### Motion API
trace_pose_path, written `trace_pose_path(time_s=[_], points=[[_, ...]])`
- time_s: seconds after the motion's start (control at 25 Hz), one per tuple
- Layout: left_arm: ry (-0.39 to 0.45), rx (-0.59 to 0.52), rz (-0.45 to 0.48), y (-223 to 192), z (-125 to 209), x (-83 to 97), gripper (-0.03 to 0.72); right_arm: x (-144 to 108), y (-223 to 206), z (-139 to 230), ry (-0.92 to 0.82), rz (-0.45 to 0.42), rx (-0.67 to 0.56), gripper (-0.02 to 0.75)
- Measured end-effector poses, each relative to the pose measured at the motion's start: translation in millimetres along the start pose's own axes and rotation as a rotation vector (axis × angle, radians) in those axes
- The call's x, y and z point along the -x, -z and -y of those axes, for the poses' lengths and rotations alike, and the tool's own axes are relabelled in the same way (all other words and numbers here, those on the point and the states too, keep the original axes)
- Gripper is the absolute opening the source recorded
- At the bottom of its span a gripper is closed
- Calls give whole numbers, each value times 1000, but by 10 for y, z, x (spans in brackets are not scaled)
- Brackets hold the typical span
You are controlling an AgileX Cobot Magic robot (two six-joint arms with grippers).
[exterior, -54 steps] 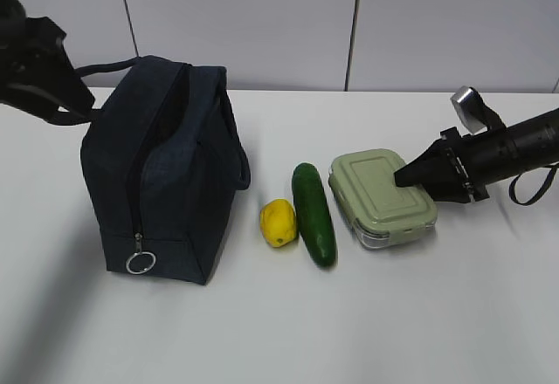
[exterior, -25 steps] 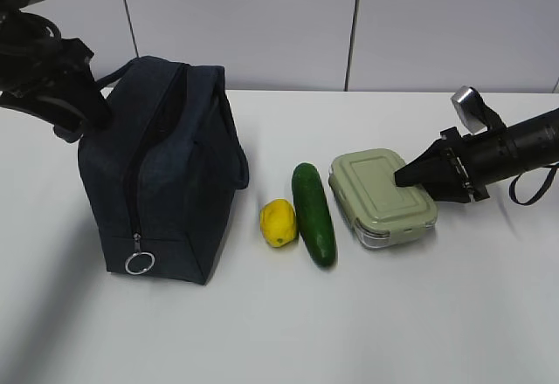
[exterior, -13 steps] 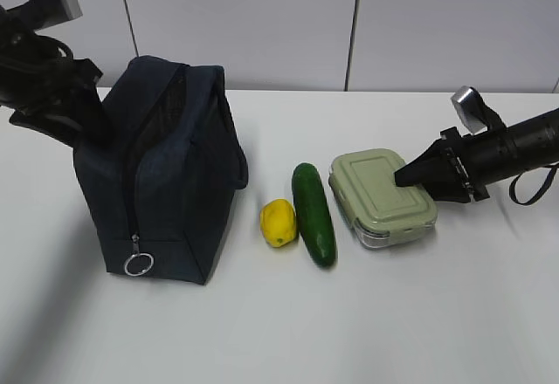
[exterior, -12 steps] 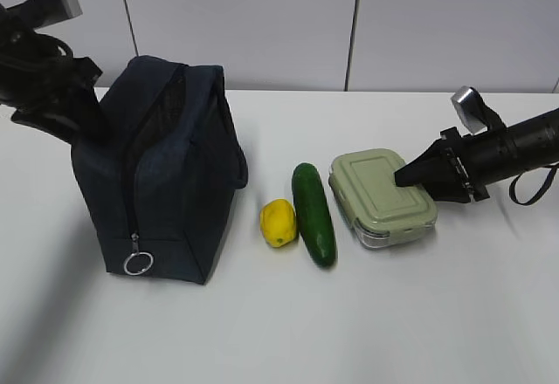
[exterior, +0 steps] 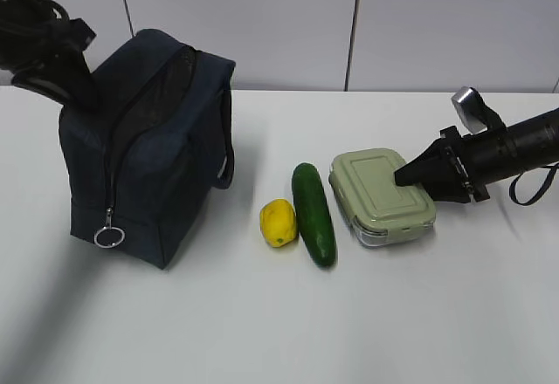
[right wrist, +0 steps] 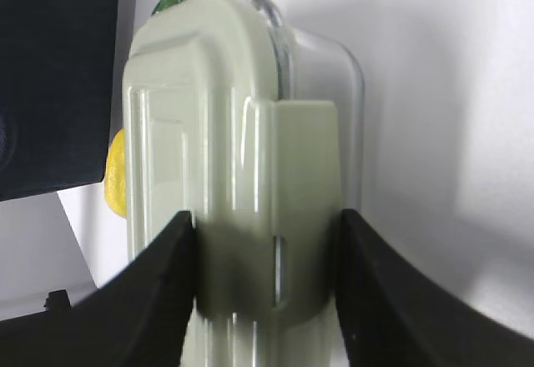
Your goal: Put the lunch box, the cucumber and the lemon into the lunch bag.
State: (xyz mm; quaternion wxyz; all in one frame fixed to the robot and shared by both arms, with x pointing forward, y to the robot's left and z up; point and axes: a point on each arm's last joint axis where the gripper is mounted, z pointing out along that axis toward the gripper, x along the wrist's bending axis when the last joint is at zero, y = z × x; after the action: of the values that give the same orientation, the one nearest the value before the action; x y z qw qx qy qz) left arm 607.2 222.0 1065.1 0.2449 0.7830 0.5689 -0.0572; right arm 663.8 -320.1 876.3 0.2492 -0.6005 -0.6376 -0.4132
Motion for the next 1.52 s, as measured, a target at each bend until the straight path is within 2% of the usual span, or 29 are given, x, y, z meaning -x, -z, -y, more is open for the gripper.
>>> trace_pose_path(time_s=[0.28, 0.64, 0.88, 1.28, 1.52], points=[[-30, -1, -22, 99, -42, 20, 23, -3, 1, -25, -19, -4, 27, 362], [-55, -39, -112, 104, -11, -56, 23, -33, -39, -53, -49, 1, 47, 361], [-45, -52, -147, 109, 0, -88, 23, -257, -88, -100, 5, 19, 47, 360], [-48, -56, -153, 104, 1, -80, 22, -758, 40, -192, 99, -2, 99, 360], [-112, -70, -197, -10, -20, 147, 22, -993, 182, -220, 119, -17, 145, 360]])
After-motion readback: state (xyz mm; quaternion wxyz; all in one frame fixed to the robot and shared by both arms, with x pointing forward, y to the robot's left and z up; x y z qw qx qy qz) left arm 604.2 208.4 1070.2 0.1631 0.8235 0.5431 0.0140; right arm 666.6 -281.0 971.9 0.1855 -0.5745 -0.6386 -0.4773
